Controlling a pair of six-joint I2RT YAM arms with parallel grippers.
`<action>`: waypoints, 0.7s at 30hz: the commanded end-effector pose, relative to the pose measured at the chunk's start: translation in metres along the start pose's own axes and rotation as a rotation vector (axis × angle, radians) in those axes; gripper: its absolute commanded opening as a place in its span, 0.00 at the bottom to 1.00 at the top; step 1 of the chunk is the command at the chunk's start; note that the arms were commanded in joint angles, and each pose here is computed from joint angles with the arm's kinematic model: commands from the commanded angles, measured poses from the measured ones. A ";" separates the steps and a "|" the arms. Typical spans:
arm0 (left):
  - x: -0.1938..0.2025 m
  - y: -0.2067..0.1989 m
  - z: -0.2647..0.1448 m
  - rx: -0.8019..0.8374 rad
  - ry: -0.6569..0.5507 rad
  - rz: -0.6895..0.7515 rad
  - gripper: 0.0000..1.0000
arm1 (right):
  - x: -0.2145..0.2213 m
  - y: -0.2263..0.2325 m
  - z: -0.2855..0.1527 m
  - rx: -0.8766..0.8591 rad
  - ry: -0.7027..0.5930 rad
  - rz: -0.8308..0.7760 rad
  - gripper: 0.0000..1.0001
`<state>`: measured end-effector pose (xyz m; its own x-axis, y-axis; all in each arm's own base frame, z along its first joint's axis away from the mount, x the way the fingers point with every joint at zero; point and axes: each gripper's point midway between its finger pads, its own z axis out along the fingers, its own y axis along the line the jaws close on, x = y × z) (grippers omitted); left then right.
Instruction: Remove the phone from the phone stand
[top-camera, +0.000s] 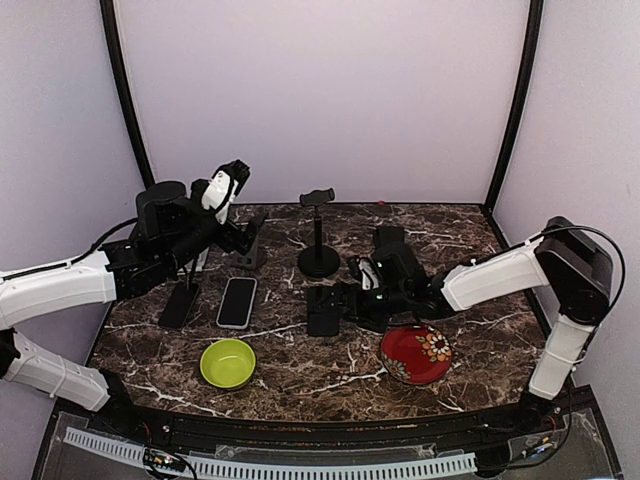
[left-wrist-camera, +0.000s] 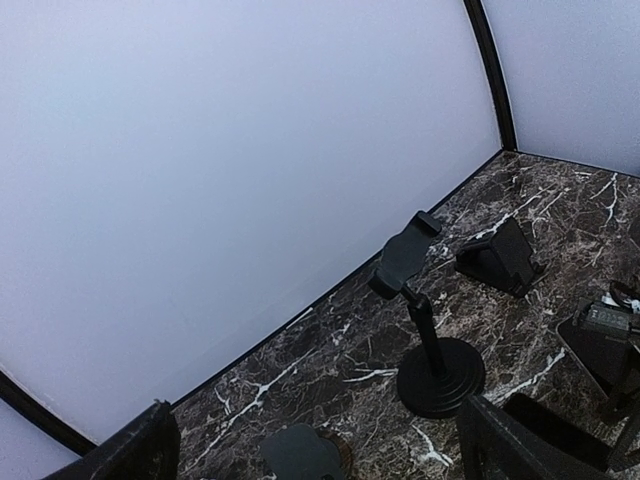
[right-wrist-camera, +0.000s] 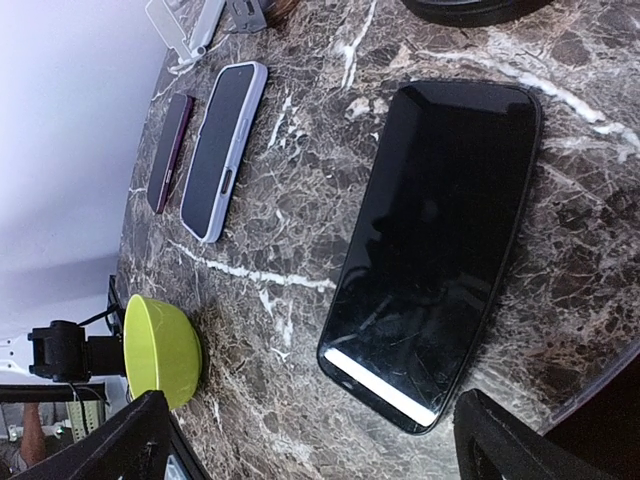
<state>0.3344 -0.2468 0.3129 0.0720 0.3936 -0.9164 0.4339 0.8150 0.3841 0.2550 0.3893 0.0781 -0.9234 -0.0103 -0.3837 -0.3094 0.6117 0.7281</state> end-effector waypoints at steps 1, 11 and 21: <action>-0.013 0.013 -0.001 -0.037 -0.019 -0.024 0.99 | -0.010 0.018 -0.012 -0.016 -0.038 -0.065 0.99; 0.009 0.042 0.006 -0.103 0.158 -0.205 0.99 | -0.059 0.056 -0.073 0.044 -0.225 -0.291 0.99; 0.050 0.061 0.017 -0.054 0.321 -0.426 0.99 | -0.130 0.008 -0.172 0.205 -0.444 -0.271 0.99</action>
<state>0.3787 -0.1933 0.3067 -0.2619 0.2075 -0.9425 0.3148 0.9416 0.1198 0.3138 0.3075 0.2240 -0.6668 0.0883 -0.7400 -0.4864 0.7008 0.5218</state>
